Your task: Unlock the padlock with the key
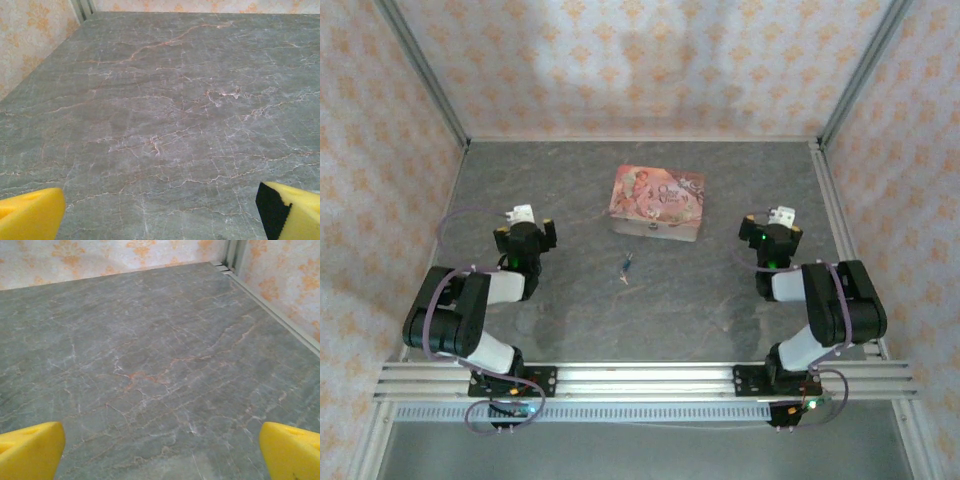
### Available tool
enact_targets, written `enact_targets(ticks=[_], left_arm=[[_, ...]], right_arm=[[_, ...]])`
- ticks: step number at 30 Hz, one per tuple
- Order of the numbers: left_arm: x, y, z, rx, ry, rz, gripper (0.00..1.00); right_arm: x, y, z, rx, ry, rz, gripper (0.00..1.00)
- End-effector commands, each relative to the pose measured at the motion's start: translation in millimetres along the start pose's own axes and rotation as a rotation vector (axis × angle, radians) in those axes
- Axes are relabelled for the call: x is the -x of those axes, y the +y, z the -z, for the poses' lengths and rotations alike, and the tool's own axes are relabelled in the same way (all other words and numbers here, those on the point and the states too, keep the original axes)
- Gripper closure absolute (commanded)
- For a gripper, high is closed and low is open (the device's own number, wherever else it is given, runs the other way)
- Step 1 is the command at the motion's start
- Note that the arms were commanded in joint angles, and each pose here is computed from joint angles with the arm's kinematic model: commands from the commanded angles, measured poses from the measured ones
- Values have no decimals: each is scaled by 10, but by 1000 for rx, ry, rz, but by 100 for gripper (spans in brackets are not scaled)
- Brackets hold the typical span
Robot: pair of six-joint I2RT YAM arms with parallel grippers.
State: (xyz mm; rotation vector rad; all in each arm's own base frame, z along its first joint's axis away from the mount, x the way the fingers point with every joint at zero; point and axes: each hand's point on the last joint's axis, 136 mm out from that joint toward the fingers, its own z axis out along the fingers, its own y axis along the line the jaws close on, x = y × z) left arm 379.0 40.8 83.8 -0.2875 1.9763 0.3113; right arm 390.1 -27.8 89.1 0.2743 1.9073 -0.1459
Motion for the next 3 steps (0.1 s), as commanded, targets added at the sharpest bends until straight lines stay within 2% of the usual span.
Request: enact_targets(ticks=[1, 3], left_arm=[[156, 43, 15, 32, -50, 11, 0], [161, 39, 14, 30, -52, 13, 0]], right_arm=[[37, 31, -38, 42, 8, -31, 1], [43, -16, -28, 17, -1, -42, 1]])
